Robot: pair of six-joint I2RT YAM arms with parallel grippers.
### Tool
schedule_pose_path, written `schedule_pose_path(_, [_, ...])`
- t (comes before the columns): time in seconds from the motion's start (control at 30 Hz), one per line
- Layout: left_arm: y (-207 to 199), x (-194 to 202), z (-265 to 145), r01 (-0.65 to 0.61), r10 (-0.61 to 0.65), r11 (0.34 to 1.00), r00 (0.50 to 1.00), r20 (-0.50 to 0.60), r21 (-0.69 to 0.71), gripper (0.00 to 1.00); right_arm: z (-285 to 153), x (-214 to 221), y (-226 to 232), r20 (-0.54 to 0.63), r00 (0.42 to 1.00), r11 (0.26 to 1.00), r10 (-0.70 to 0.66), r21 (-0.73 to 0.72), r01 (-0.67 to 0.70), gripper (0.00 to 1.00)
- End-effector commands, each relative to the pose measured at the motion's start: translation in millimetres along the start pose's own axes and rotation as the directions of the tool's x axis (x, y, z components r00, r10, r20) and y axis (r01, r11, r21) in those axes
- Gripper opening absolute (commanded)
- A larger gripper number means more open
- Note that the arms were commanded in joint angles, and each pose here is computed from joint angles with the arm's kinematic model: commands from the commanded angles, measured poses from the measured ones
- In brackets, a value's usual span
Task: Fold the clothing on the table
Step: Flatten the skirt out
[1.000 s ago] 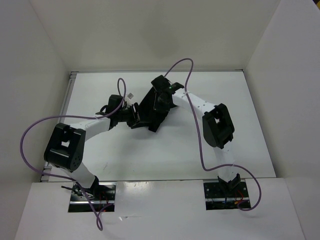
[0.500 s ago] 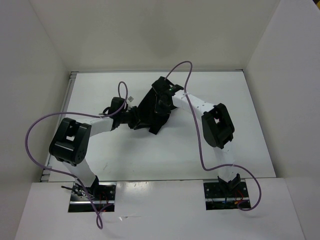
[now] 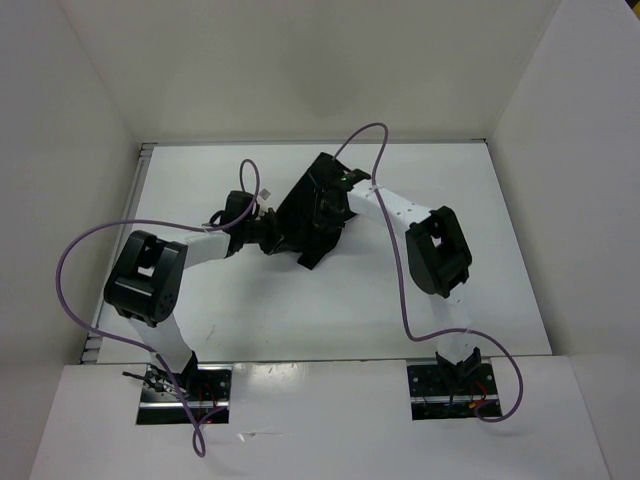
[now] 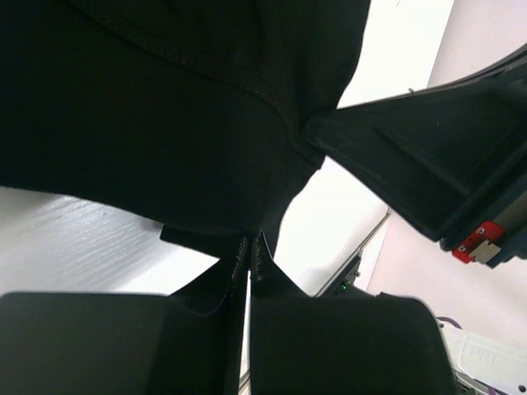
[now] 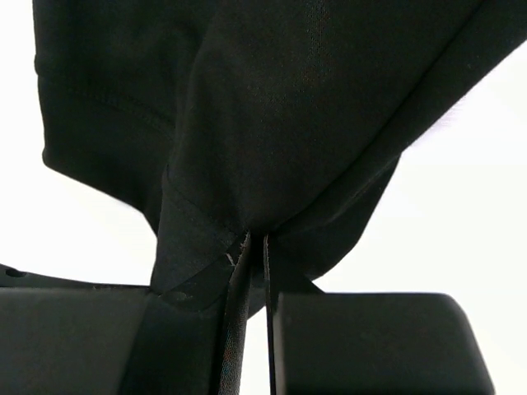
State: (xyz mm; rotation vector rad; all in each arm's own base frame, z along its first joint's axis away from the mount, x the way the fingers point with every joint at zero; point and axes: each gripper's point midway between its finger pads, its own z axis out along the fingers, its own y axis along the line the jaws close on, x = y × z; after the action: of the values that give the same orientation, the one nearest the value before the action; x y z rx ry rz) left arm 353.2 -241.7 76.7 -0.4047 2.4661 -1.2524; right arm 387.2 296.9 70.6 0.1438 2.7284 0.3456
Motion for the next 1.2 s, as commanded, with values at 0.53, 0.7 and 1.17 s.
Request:
schedule_pose_path(0.53, [-13.5, -10.5, 3.9, -0.065, 0.065, 0.998, 0.998, 0.001, 0.024, 0.09, -55.8, -29.1, -2.4, 0.123, 0.992, 1.0, 0.012, -0.02, -0.01, 0.0])
schedule_pose_path(0.7, [-14.6, 0.5, -8.6, -0.105, 0.105, 0.994, 0.994, -0.002, 0.038, 0.5, -45.2, -30.0, -10.5, 0.108, 0.994, 1.0, 0.026, -0.008, -0.025, 0.0])
schedule_pose_path(1.17, [-25.9, 25.6, -6.8, -0.149, 0.152, 0.986, 0.988, -0.037, 0.077, 0.24, -39.2, -28.1, -5.5, 0.09, 0.996, 0.999, 0.025, -0.029, -0.023, 0.0])
